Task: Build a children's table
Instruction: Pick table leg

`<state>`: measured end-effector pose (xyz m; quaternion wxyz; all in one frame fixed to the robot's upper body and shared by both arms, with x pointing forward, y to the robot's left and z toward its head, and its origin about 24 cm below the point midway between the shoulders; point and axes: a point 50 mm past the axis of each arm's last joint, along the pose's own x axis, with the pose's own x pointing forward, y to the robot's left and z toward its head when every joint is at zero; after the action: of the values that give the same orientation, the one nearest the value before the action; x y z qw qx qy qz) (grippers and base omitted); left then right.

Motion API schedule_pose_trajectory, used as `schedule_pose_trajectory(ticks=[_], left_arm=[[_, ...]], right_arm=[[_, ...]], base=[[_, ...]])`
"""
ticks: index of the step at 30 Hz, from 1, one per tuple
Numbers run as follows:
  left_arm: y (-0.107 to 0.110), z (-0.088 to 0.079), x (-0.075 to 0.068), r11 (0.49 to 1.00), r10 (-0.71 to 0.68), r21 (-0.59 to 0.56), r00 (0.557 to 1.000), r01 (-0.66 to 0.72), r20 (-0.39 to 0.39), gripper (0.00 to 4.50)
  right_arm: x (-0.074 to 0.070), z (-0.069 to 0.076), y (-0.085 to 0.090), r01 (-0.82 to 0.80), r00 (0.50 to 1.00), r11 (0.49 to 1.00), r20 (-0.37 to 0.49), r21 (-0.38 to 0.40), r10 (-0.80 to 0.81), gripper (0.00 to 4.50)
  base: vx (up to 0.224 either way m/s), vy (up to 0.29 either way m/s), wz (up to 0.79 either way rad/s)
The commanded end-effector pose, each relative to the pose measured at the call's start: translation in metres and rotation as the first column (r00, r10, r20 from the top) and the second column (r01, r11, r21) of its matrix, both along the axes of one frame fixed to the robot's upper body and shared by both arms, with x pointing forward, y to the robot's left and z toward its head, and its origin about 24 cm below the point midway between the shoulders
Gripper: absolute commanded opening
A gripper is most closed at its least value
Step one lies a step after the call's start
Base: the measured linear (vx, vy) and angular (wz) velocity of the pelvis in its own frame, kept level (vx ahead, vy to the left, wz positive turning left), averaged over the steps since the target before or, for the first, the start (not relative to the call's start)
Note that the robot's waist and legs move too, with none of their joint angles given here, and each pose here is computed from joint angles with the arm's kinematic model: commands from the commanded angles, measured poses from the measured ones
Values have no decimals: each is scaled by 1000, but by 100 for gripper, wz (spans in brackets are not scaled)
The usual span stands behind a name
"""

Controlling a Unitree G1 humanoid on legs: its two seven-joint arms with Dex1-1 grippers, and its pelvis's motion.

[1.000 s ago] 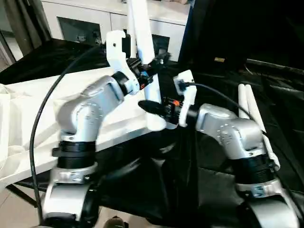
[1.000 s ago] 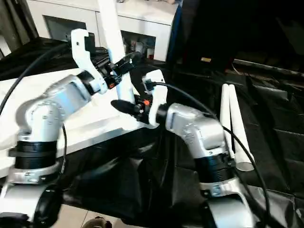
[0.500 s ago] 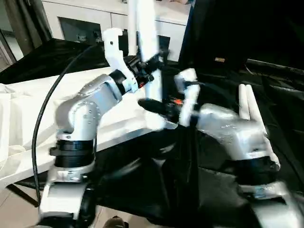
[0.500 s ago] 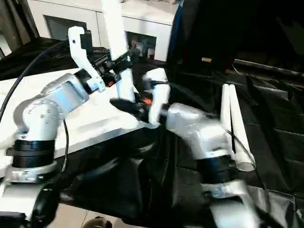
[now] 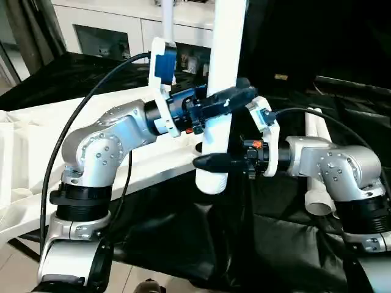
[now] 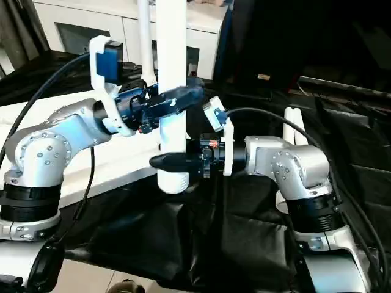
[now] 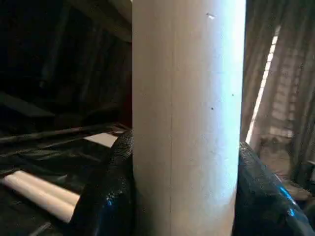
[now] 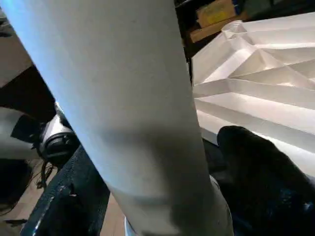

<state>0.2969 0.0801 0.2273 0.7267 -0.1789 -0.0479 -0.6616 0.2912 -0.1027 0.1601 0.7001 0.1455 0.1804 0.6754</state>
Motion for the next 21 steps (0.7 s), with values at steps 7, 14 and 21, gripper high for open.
schedule_pose_trajectory(ticks=[7, 14, 21], left_arm=[[-2, 2, -5, 998, -67, 11, 998, 67, 9, 186], [-1, 1, -4, 998, -63, 1, 998, 63, 4, 186], [-1, 2, -4, 998, -65, -10, 998, 65, 3, 186]], right_arm=[[4, 8, -2, -6, 995, 1000, 99, -4, 7, 350], [4, 7, -3, -26, 991, 1000, 128, -18, 28, 323], [3, 5, -4, -43, 993, 999, 113, -21, 45, 260]], base=[[0, 0, 0], [0, 0, 0], [0, 0, 0]])
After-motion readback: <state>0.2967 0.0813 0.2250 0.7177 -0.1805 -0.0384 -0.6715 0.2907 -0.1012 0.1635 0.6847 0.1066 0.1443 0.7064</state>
